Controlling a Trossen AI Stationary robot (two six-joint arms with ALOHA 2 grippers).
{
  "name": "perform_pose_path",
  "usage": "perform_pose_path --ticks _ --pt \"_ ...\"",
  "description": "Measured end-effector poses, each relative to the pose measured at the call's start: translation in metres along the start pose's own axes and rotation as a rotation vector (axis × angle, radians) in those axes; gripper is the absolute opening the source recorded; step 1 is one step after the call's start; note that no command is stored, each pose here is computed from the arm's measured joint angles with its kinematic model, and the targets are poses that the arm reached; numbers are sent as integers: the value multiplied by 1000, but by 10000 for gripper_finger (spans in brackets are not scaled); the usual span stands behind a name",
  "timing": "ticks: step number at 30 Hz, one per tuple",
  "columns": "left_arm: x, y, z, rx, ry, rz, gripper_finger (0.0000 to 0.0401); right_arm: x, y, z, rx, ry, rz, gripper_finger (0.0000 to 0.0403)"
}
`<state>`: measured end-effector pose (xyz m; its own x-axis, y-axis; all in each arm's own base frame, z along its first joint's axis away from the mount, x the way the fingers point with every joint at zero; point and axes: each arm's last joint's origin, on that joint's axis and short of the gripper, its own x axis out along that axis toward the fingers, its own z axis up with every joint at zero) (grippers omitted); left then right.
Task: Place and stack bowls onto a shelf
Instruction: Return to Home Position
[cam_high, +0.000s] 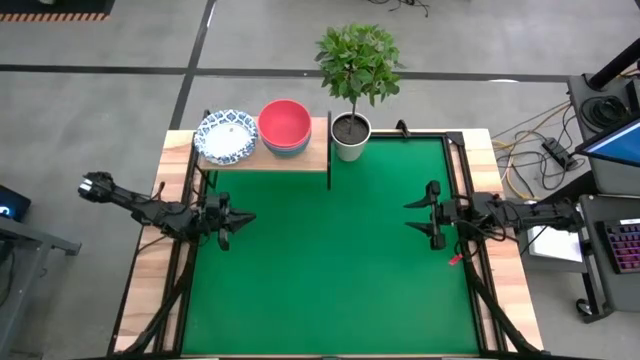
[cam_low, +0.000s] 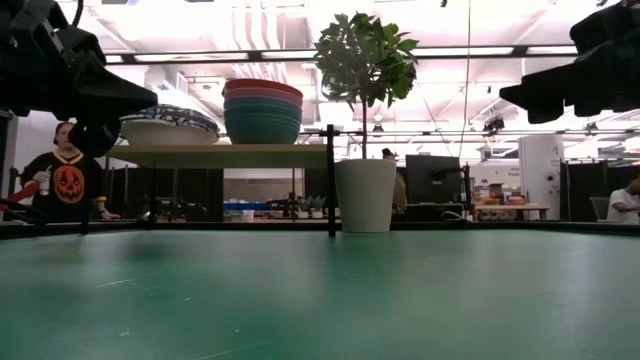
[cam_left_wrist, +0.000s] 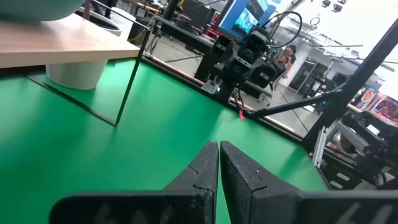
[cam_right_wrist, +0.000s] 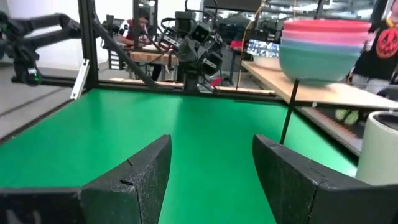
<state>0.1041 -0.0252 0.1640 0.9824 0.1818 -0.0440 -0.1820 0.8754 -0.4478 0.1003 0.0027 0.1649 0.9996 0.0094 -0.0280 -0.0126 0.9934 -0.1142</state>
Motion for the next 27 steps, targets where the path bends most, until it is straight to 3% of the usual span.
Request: perform_pose_path --ticks 7,27 --pt "0 0 0 -2 0 0 0 0 0 -1 94 9 0 215" --pt "0 0 0 -2 0 2 0 0 0 -1 95 9 -1 215"
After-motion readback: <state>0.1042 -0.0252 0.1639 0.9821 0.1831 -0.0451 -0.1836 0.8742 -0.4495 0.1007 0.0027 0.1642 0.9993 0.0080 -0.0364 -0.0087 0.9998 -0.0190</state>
